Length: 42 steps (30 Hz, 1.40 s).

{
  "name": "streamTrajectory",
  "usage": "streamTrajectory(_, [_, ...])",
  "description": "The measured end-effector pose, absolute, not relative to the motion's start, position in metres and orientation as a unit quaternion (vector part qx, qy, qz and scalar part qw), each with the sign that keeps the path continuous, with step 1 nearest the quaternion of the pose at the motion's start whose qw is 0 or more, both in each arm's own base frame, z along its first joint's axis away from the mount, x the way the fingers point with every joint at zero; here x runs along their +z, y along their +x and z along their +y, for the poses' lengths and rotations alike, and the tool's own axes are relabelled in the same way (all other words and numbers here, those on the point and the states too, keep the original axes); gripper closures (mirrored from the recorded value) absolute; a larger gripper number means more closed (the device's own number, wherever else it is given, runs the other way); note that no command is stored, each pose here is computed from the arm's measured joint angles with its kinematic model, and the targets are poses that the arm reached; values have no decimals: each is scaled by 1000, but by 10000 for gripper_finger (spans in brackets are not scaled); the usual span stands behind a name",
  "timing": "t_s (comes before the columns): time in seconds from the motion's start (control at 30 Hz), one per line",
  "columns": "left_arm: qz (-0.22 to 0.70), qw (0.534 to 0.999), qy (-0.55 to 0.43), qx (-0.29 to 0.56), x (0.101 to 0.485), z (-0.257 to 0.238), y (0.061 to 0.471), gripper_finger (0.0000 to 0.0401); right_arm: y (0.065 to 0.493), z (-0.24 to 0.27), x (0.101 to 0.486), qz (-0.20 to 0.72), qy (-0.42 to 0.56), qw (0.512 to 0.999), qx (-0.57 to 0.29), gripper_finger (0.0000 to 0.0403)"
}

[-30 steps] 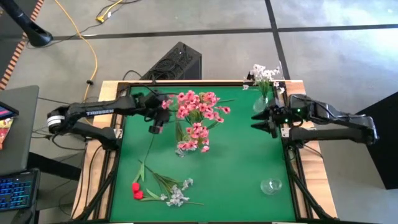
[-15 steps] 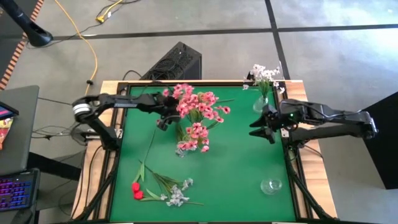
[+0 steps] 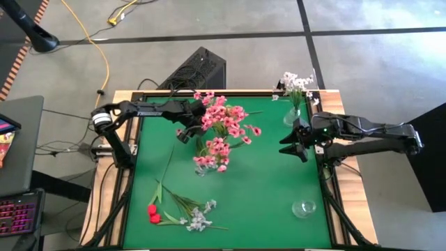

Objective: Sort flowers into vase by color
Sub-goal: Put the white flowers into the top transparent vase

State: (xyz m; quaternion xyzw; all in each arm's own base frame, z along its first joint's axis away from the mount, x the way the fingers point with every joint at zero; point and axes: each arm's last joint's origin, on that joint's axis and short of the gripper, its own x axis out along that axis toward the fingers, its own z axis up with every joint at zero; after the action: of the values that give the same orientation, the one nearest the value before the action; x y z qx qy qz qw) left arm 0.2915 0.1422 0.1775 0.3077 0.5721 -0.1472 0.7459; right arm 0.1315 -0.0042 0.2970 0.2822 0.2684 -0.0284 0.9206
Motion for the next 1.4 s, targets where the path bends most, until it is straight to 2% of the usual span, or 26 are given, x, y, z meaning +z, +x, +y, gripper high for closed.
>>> streamTrajectory(0.27, [569,739,322,-163,195,144,297,248,132,-4,297,268,279,922,-28,127])
streamTrajectory(0.77, [589,705,328,-223,166,147,289,248,132,-4,297,268,289,919,-29,127])
streamTrajectory(1.0, [602,696,315,-231,157,144,291,250,139,3,299,260,286,922,-2,127])
streamTrajectory(1.2, [614,689,297,-246,156,141,287,286,144,10,297,272,292,917,15,127])
streamTrajectory(1.4, [629,686,272,-245,158,136,284,361,151,14,296,274,289,917,29,127])
